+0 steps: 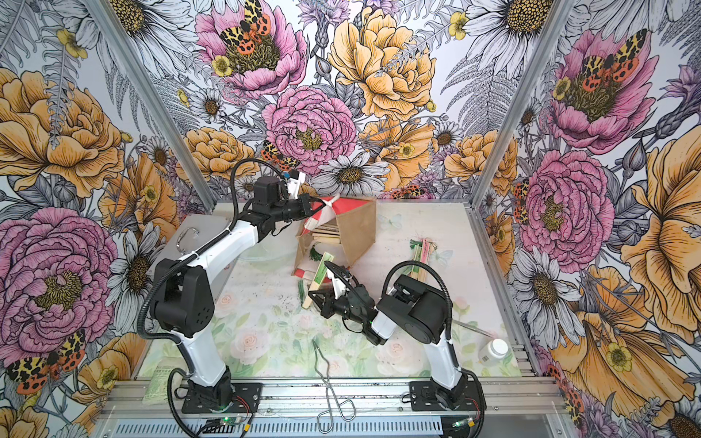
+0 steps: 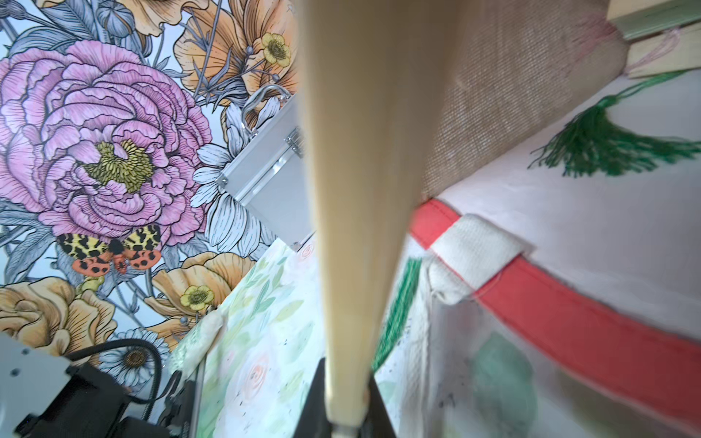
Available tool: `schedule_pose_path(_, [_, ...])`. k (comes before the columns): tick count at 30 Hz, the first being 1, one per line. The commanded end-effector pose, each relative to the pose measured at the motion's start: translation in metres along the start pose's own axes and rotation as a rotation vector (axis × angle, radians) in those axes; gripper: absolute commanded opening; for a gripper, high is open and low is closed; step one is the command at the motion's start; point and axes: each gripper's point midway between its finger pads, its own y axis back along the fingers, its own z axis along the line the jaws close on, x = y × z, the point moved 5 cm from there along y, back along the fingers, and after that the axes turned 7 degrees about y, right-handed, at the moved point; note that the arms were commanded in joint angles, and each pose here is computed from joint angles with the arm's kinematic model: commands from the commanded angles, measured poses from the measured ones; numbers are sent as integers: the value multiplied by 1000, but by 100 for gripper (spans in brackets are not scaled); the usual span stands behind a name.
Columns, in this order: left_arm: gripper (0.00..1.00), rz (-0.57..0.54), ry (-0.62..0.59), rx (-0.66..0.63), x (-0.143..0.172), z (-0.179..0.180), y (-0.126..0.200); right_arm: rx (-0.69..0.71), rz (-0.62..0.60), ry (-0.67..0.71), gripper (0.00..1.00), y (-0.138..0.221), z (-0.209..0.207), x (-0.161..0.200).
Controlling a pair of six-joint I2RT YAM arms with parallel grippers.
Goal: Take out the folding fans from the tote bags
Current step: Pick up the folding fan from the canvas bag, then place the folding fan at the center of the board.
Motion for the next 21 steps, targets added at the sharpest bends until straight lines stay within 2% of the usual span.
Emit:
schedule_pose_path(1, [0,-70,-61,-31,-12,-3,9,-143,-66,87,0,10,40,-40])
schedule_pose_path(4, [0,-78,-62,-70,-9,8,8,-147,-14,141,0,16,59,-57])
schedule_pose_path(8, [0,-77,-55,-76,-8,15,9,-85,47,252,0,35,78,-82])
schedule_pose_path(11, [0,-79,-53,-63,-10,12,10,-46,17,300,0,58,91,-106])
schedule_pose_path(15, [0,-76,-54,-58,-9,10,9,11,-43,298,0,91,96,-135])
schedule_pose_path(16, [0,-95,-78,-40,-12,-4,18,29,-64,292,0,100,93,-144])
schedule_pose_path(21, [0,-103,-79,-49,-13,1,22,187,-122,230,0,149,75,-173])
